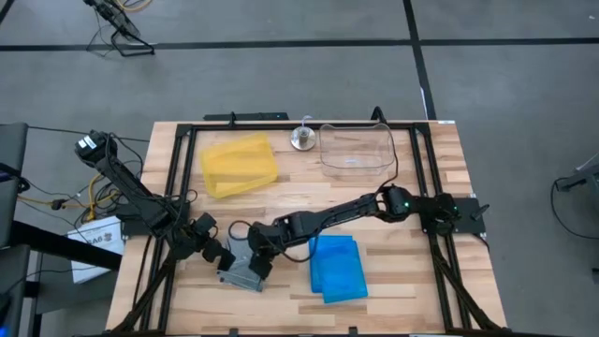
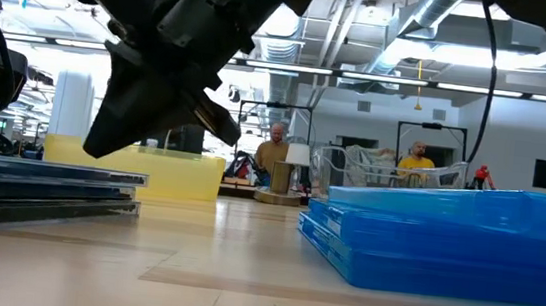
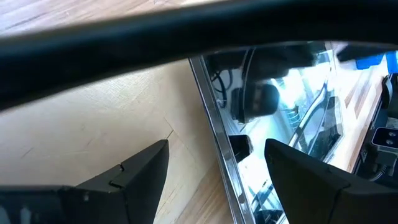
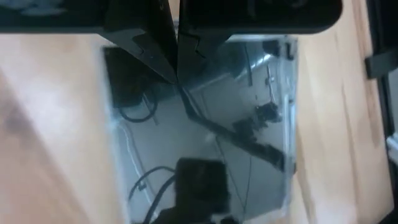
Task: Pick & place jewel cases by type
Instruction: Put the top black CD case into the yellow bin
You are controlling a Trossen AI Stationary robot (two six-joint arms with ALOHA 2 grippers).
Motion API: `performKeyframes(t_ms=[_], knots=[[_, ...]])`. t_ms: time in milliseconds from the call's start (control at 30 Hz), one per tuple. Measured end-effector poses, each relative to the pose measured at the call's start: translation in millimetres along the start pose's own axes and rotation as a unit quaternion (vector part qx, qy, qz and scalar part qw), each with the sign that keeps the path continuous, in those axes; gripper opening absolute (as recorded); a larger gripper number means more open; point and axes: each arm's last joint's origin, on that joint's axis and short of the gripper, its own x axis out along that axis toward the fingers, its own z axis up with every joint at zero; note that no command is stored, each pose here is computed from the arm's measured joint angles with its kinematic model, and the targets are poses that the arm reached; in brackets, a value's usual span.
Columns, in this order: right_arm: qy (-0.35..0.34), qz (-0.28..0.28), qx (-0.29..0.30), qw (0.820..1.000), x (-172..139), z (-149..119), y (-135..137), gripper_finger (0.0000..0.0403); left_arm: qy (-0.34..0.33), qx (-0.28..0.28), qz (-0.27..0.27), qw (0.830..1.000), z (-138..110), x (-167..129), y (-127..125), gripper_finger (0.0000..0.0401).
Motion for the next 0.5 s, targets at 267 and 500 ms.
performKeyframes(t_ms=[267,500], knots=[[0.006,-0.005,0.006,1.000,-3.6,3.4,-5.6,0.0000,0.003,0.000,0.000,1.000,-0.1,0.0,0.0,0.0261],[0.040,-0.006,-0.002,0.999,-21.5,4.3,5.7,0.0000,0.004,0.003,0.001,1.000,-0.2,0.0,0.0,0.0261]])
